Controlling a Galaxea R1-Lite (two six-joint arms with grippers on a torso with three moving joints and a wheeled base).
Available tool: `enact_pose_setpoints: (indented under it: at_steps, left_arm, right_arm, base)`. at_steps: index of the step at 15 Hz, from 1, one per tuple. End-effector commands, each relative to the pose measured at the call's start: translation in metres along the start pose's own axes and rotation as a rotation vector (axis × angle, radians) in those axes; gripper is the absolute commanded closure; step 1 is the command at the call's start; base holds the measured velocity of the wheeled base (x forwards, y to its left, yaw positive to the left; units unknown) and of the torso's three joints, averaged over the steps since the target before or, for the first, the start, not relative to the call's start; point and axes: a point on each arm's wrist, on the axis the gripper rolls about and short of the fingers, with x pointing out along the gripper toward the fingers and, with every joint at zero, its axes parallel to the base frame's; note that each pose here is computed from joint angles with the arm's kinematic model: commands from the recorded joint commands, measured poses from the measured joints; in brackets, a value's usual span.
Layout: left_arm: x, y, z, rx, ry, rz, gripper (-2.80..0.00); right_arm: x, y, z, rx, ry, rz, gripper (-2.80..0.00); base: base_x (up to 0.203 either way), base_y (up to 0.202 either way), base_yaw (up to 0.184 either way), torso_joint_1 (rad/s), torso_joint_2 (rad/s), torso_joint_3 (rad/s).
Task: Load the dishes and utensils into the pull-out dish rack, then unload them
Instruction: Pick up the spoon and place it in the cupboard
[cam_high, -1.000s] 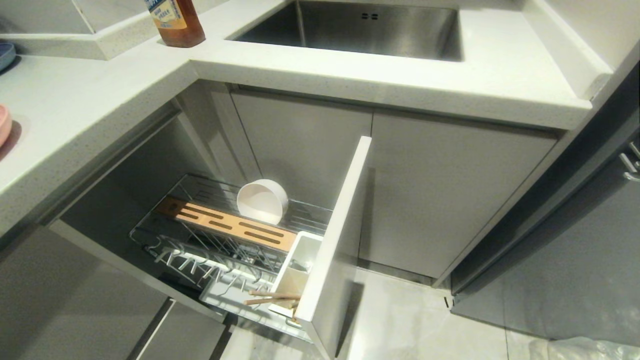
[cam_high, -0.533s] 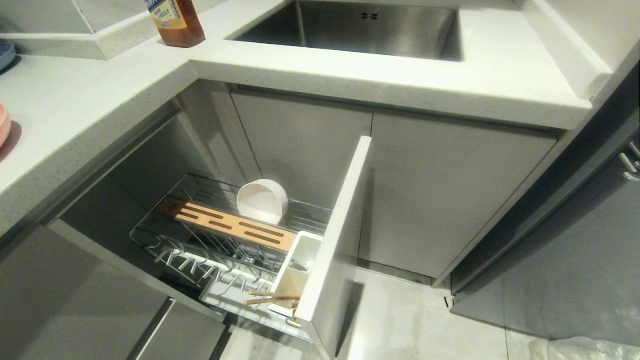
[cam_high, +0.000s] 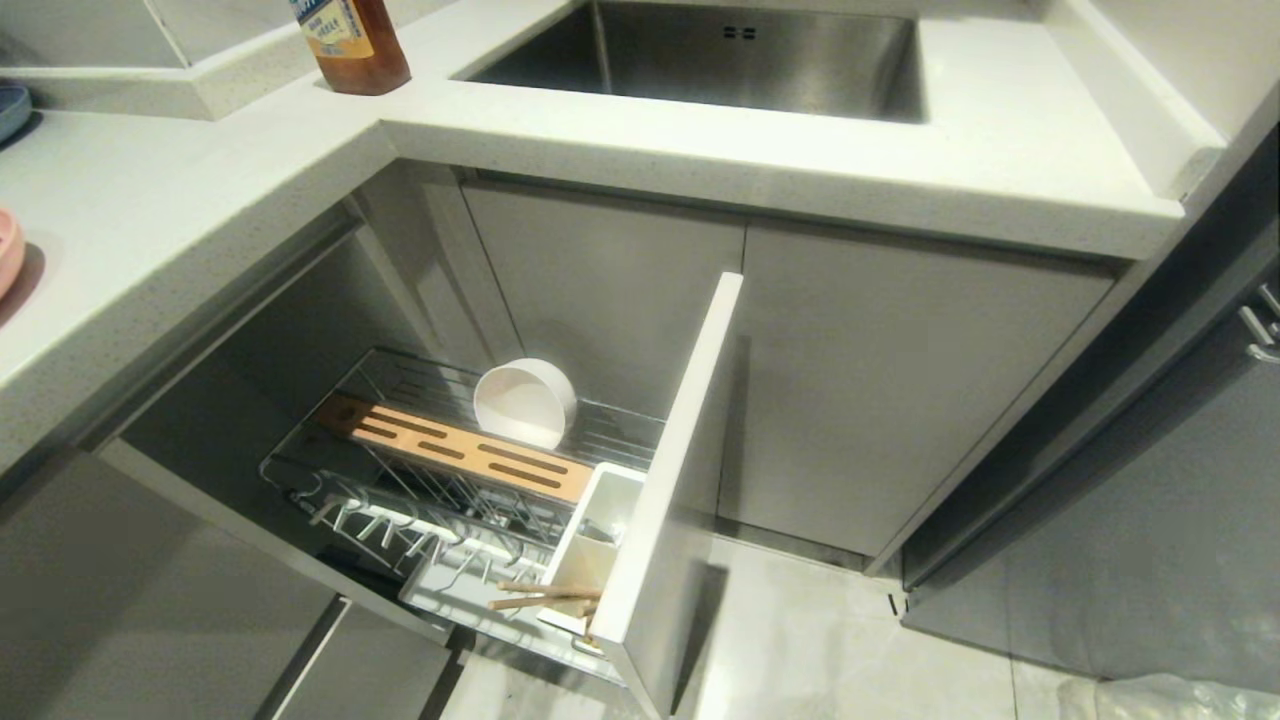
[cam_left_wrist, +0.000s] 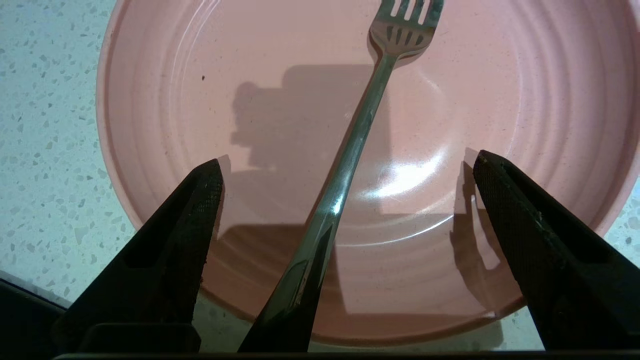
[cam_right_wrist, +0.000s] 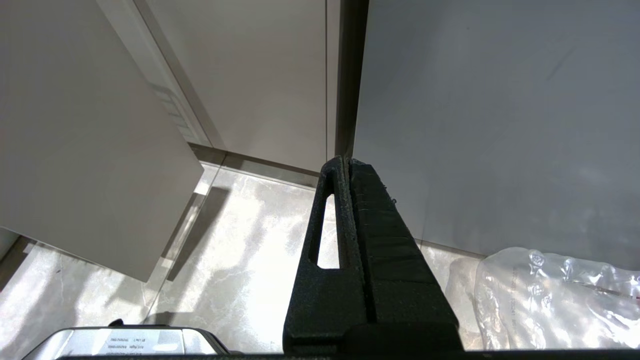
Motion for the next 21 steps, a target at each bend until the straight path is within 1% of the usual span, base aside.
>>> enact_pose_setpoints:
  at_steps: [1, 5, 6, 10, 12, 17, 19, 20, 21]
  left_arm:
    - [-0.001, -0.001, 0.001, 0.003, -0.003, -0.004, -2.8]
    - [-0.001, -0.001, 0.002, 0.005, -0.007, -0.001, -2.8]
    - [-0.001, -0.001, 0.002, 0.003, -0.007, -0.001, 0.0]
    - [-0.002, -0.001, 0.003, -0.025, -0.009, 0.002, 0.0]
    - [-0.002, -0.001, 0.002, -0.03, -0.007, 0.002, 0.0]
    - [-0.003, -0.002, 0.004, -0.024, -0.011, 0.005, 0.0]
    - [-0.007, -0.002, 0.012, -0.016, -0.029, 0.016, 0.0]
    - [-0.011, -0.004, 0.02, -0.033, -0.046, 0.025, 0.0]
    - [-0.017, -0.006, 0.032, -0.079, -0.077, 0.039, 0.0]
  right_arm:
    - [0.0, 0.0, 0.0, 0.0, 0.001, 0.0, 0.0]
    - [0.0, 0.0, 0.0, 0.0, 0.001, 0.0, 0.0]
    - [0.0, 0.0, 0.0, 0.0, 0.001, 0.0, 0.0]
    - [0.0, 0.0, 0.0, 0.0, 0.001, 0.0, 0.0]
    - [0.0, 0.0, 0.0, 0.0, 0.001, 0.0, 0.0]
    - [0.0, 0.0, 0.0, 0.0, 0.001, 0.0, 0.0]
    - [0.0, 0.0, 0.0, 0.0, 0.001, 0.0, 0.0]
    - [0.0, 0.0, 0.0, 0.0, 0.001, 0.0, 0.0]
    - [0.0, 0.0, 0.0, 0.0, 0.001, 0.0, 0.0]
  base:
    - [0.0, 0.0, 0.0, 0.0, 0.0, 0.0]
    - [0.0, 0.0, 0.0, 0.0, 0.0, 0.0]
    - [0.0, 0.0, 0.0, 0.0, 0.0, 0.0]
    - [0.0, 0.0, 0.0, 0.0, 0.0, 0.0]
    - [0.0, 0.0, 0.0, 0.0, 0.0, 0.0]
    - [0.0, 0.0, 0.0, 0.0, 0.0, 0.0]
    - [0.0, 0.0, 0.0, 0.0, 0.0, 0.0]
    - [0.0, 0.0, 0.0, 0.0, 0.0, 0.0]
    - [0.0, 0.0, 0.0, 0.0, 0.0, 0.0]
